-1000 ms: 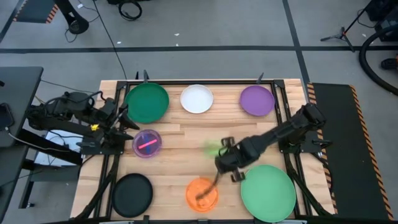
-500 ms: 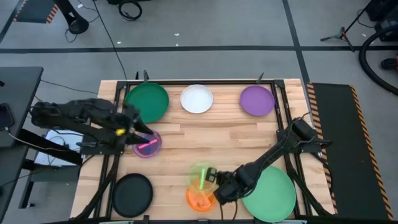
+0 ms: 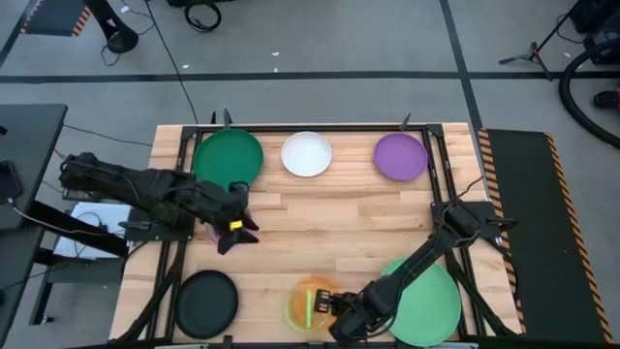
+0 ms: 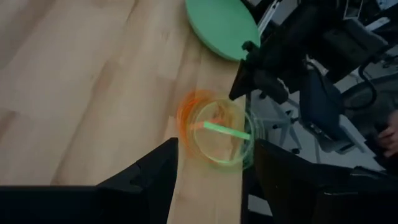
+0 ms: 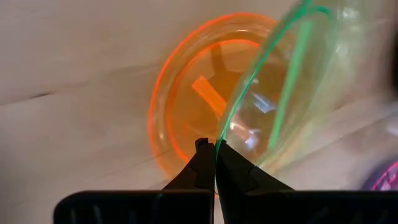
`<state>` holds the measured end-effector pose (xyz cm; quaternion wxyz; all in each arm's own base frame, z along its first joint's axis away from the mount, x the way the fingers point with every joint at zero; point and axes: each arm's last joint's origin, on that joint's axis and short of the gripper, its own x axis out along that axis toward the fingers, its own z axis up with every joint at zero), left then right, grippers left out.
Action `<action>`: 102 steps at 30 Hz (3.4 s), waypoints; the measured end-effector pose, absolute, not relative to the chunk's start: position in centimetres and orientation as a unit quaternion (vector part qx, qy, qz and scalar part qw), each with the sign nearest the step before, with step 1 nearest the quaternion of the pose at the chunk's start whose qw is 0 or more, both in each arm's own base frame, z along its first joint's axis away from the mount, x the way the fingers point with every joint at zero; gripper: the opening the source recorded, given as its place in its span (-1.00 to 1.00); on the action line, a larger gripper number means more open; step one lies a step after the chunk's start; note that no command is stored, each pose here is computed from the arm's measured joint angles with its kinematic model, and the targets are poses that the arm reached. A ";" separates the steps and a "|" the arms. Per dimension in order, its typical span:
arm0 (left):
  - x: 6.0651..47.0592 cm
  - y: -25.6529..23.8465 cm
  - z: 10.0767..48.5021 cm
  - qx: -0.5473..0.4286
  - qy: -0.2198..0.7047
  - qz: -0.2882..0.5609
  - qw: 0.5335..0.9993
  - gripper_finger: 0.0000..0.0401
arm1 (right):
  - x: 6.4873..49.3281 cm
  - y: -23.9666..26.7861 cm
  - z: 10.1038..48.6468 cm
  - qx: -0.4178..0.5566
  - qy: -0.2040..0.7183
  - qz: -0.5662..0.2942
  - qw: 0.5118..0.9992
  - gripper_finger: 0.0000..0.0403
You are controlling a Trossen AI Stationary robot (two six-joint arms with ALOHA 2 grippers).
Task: Stack plastic plates
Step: Stack the transparent green plate on top of the transparent orange plate, then stack the bottom stacked plates on top of the transparent red plate
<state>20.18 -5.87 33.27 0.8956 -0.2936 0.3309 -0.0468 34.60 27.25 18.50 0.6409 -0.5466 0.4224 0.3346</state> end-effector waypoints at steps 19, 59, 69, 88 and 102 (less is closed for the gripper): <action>22.2 -9.3 35.4 -0.247 0.156 -0.063 0.954 0.07 | 34.2 27.5 18.3 -0.452 0.470 0.288 0.701 -0.77; 29.8 -18.6 16.4 -0.340 0.409 0.110 0.840 0.07 | 27.9 29.5 25.1 -0.241 0.440 0.012 0.865 -0.07; 28.4 -20.8 16.0 -0.295 0.365 0.124 0.874 0.07 | 27.9 29.3 25.0 -0.245 0.444 0.010 0.862 -0.07; 29.4 -21.4 13.5 -0.329 0.352 0.146 0.864 0.07 | 27.7 29.4 25.0 -0.235 0.447 0.008 0.863 -0.07; 31.9 -22.2 12.9 -0.208 0.370 0.196 0.884 0.07 | 27.8 29.3 25.0 -0.268 0.446 0.021 0.854 -0.07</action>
